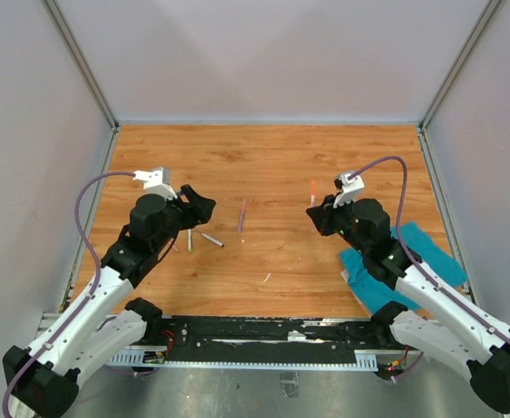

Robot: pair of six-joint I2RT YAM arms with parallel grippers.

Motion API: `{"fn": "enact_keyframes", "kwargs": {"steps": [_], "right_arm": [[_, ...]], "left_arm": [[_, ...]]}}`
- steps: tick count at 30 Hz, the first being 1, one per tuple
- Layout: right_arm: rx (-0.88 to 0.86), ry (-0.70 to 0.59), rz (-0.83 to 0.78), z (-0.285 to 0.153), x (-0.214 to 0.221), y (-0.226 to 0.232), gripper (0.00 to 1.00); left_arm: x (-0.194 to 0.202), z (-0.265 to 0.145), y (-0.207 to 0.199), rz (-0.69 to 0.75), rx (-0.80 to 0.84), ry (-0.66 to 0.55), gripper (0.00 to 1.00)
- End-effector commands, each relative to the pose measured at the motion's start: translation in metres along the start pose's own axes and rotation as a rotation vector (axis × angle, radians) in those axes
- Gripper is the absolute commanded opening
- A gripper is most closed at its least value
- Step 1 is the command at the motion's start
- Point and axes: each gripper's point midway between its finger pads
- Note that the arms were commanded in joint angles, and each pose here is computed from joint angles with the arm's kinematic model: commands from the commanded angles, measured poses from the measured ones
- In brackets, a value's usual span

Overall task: Insert the pens into the pen caps
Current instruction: Pick up the pen cap from the center of the board.

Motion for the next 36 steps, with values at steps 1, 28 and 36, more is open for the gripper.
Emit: {"fn": "enact_keyframes", "kwargs": {"steps": [1,28,36], "right_arm": [[0.059,-0.002,-0.010,-0.010,0.003,-0.020,0.01],[-0.032,0.152,-0.030,-0.008,0.021,-0.006,0.01],[-0.064,0.181,-0.031,-0.012,0.030,-0.001,0.01]], "left_arm": [[-0.023,-0.001,0.012,-0.028,-0.093,-0.089,0.72],[-0.039,0.031,0.154,-0.171,-0.500,-0.186,0.66],[-0.042,0.054,0.190,-0.186,-0.598,-0.187,0.66]]}}
Point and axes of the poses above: each gripper's point midway between its finger pads, its own z axis out along the fingers, its own y axis along the line the jaws close on, x = y × z, and after that the axes turned 14 degrees about -z, right-handed
